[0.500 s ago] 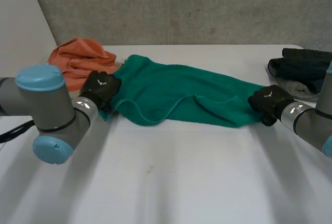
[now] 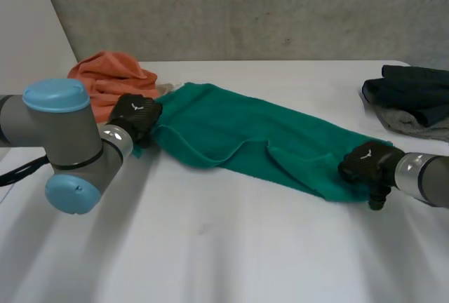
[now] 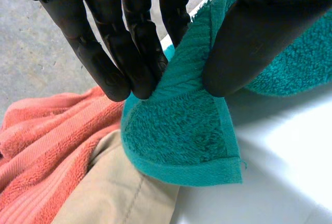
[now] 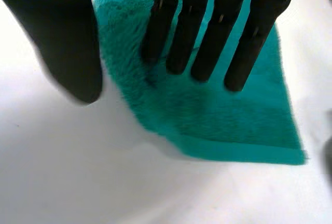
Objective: Fold the laundry.
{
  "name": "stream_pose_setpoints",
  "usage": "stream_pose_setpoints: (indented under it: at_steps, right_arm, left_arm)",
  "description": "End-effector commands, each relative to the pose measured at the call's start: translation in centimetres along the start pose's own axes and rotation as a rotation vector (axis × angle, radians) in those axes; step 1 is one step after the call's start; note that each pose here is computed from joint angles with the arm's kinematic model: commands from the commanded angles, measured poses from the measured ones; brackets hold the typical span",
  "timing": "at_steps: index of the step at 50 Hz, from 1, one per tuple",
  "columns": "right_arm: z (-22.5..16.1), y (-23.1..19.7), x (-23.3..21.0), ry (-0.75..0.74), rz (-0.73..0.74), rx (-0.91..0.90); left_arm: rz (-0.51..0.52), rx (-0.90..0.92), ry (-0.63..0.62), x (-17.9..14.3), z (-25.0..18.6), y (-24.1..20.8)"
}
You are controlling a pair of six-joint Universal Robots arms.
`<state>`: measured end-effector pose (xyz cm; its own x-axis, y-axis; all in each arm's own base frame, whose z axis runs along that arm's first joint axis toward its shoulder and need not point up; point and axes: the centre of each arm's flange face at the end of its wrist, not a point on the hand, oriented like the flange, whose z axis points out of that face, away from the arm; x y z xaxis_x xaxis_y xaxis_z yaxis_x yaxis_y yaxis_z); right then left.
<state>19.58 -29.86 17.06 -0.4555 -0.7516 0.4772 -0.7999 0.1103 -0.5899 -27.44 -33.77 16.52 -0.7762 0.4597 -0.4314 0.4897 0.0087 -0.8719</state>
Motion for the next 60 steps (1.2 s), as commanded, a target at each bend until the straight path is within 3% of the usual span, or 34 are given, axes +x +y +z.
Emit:
stream_pose_setpoints:
  at_steps: [1, 6, 14, 24, 35, 40, 47, 51, 55, 60]
  right_arm:
    - [-0.2, -3.4, 3.1, 0.170, 0.088, 0.134]
    - [1.5, -5.3, 2.5, 0.128, 0.198, 0.178]
    - [3.9, -7.4, -1.1, -0.016, 0.204, 0.156]
    - [7.1, -7.2, -2.2, -0.001, 0.338, 0.113]
    - [8.3, -7.8, -3.4, -0.029, 0.359, 0.133]
    - [7.3, -10.3, 0.2, 0.089, 0.359, 0.274]
    - [2.9, -17.1, 8.9, 0.505, 0.253, 0.712]
    - [-0.5, -19.9, 11.5, 0.691, 0.164, 0.943]
    - [-2.3, -20.4, 10.9, 0.693, 0.062, 1.061]
    - [-1.3, -16.6, 8.4, 0.554, 0.063, 0.917]
  left_arm:
    - [-0.006, 0.007, 0.001, 0.0, -0.4, -0.5]
    - [-0.006, 0.017, -0.002, -0.4, -1.0, -1.1]
    - [-0.013, 0.052, -0.018, -1.0, -1.9, -2.5]
    - [-0.025, 0.055, -0.022, -1.4, -1.8, -2.6]
    - [-0.028, 0.091, -0.046, -2.8, -0.6, -3.2]
    - [-0.020, 0.166, -0.067, -3.8, 1.0, -4.9]
    - [-0.009, 0.466, -0.213, -9.1, 2.5, -13.5]
    - [-0.093, 0.647, -0.294, -12.1, 1.4, -18.0]
    - [-0.219, 0.717, -0.308, -13.2, -0.1, -19.7]
    - [-0.243, 0.538, -0.252, -12.1, 0.1, -14.8]
